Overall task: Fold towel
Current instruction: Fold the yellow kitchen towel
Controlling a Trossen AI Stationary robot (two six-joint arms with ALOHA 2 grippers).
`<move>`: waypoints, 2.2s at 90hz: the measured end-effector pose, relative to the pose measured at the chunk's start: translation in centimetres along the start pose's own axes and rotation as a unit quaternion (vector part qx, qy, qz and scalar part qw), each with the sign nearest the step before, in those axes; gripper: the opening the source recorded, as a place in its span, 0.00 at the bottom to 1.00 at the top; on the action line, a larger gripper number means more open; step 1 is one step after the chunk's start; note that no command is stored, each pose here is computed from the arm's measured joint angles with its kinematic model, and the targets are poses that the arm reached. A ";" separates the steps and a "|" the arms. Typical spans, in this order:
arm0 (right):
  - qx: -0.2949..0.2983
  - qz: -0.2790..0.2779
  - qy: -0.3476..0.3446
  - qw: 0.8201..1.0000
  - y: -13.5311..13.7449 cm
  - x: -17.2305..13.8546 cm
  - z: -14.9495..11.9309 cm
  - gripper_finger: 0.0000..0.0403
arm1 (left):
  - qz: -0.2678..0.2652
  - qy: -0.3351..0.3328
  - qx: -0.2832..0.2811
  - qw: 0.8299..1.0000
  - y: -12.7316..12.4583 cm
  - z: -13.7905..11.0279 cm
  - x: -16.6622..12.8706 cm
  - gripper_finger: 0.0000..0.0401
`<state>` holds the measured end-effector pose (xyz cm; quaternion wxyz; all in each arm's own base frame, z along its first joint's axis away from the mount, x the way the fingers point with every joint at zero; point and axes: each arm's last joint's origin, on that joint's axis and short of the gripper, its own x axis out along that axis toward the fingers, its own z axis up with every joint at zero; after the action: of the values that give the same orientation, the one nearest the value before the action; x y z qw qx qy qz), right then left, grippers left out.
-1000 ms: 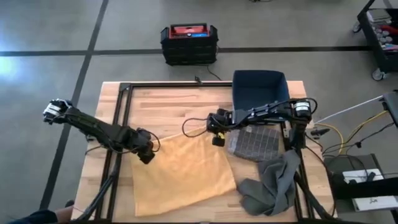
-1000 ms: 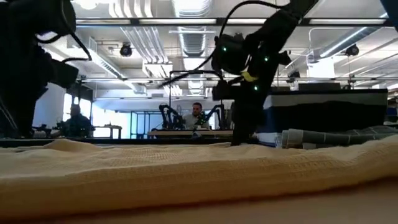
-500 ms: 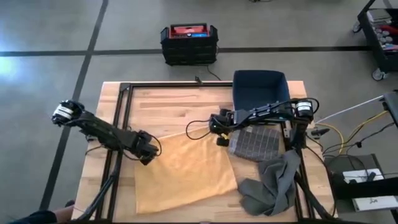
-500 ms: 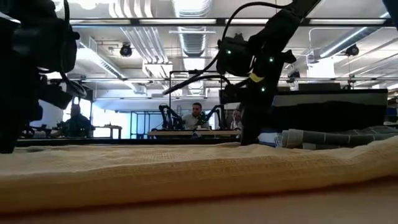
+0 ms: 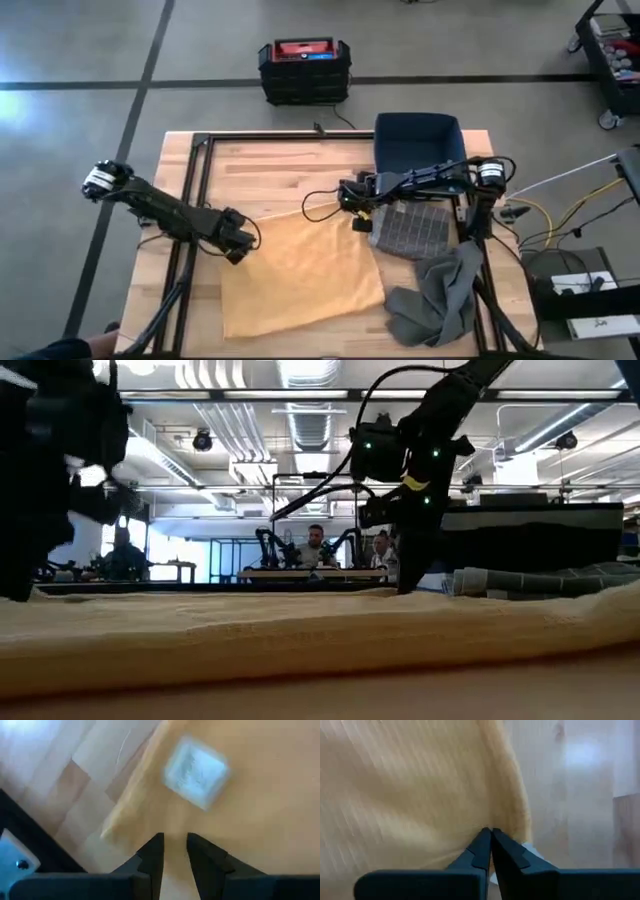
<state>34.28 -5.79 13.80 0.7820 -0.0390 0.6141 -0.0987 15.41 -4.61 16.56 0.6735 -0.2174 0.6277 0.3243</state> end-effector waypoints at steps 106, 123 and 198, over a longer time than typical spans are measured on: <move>-0.130 0.178 -0.112 0.969 26.1 -13.6 -5.9 0.58 | -0.242 -0.116 0.280 0.922 -17.3 -14.1 -10.3 0.57; -0.137 0.105 -0.002 0.985 28.4 -11.2 -6.7 0.63 | -0.167 -0.109 0.307 0.930 -19.8 -17.5 -9.1 0.52; -0.160 -0.011 -0.010 0.987 30.0 -6.6 -7.0 0.58 | -0.087 -0.114 0.305 0.941 -20.2 -19.2 -2.4 0.48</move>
<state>29.21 25.33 12.88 0.7707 -0.1710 0.6137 -0.0072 16.23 -32.52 14.37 0.8002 -0.0167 0.5941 0.0799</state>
